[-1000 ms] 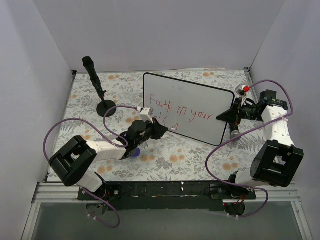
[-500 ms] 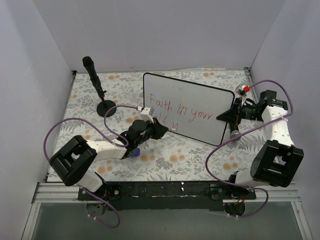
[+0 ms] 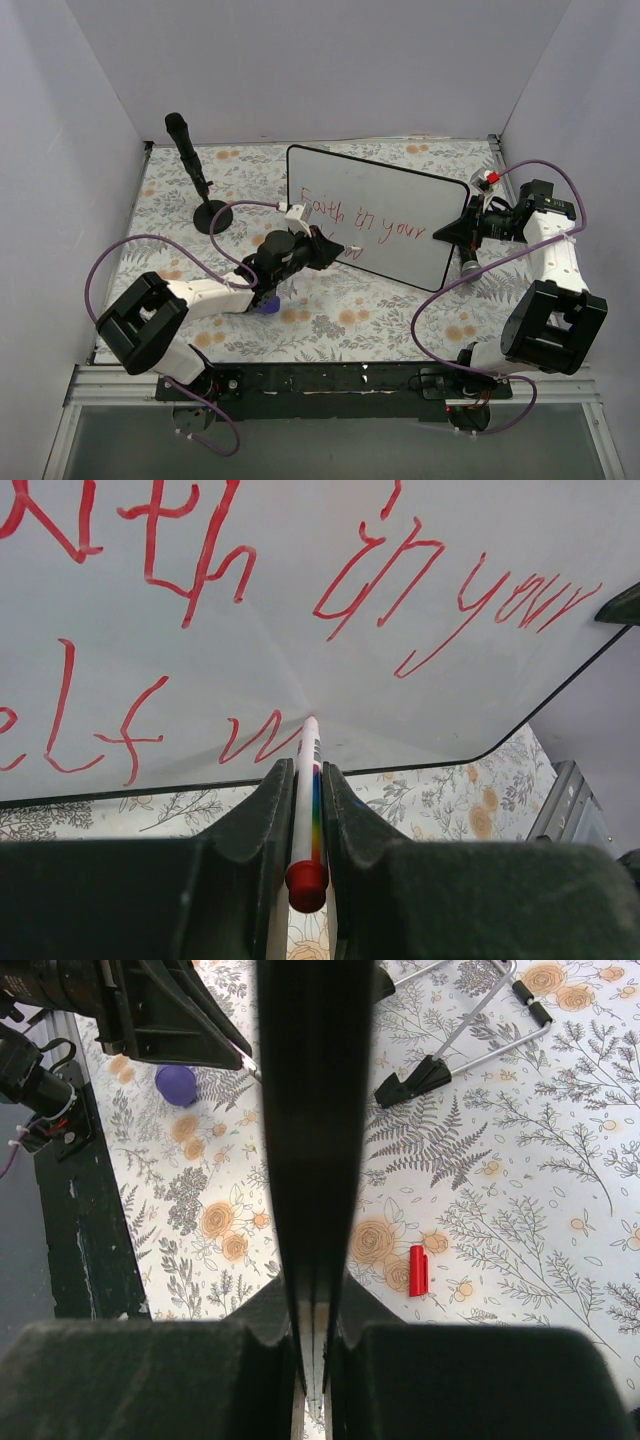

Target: Write a sentence on the whiteboard

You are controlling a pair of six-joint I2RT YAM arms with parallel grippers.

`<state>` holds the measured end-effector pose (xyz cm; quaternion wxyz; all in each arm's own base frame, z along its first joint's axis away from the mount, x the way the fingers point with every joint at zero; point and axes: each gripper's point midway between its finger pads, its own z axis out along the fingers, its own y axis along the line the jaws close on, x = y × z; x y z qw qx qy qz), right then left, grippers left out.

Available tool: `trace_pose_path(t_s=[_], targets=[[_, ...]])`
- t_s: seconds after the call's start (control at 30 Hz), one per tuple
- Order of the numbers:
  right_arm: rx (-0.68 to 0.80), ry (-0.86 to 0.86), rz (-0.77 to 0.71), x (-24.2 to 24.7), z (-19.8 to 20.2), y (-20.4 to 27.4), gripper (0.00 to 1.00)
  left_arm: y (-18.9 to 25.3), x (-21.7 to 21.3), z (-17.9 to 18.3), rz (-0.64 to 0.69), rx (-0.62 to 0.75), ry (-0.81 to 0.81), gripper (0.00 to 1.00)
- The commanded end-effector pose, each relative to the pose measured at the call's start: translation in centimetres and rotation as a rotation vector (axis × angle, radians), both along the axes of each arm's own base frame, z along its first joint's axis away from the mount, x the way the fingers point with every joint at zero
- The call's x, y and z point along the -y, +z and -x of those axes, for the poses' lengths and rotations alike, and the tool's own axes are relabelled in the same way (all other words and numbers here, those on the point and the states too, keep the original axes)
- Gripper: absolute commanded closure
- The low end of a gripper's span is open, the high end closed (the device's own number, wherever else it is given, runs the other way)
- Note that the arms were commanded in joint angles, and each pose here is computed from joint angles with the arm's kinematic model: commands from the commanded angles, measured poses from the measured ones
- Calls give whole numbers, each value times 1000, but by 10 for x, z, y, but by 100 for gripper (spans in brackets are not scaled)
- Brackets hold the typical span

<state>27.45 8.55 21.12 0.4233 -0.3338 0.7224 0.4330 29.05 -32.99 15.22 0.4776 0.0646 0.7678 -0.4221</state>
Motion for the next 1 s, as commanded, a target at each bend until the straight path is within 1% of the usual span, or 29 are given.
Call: trace_pose_path(t_s=[0.0,0.1,0.27,0.6,0.83,0.97], targets=[[-14,6,45,-2,10,-3,99,47,2,5,66,104,-45,100],[-15,6,43,-2,10,-3,99,50,-2,18,61,113,-86,100],[-13,6,42,-2,10,-1,99,43,-13,30,43,104,-92,100],[-16,4,46,-2,11,-2,99,47,-19,43,93,101,-109,100],[-27,3,44,-2,10,-6,99,52,-32,56,117,142,-106,100],[-35,6,44,-3,10,-9,99,48,-40,60,147,138,-85,100]])
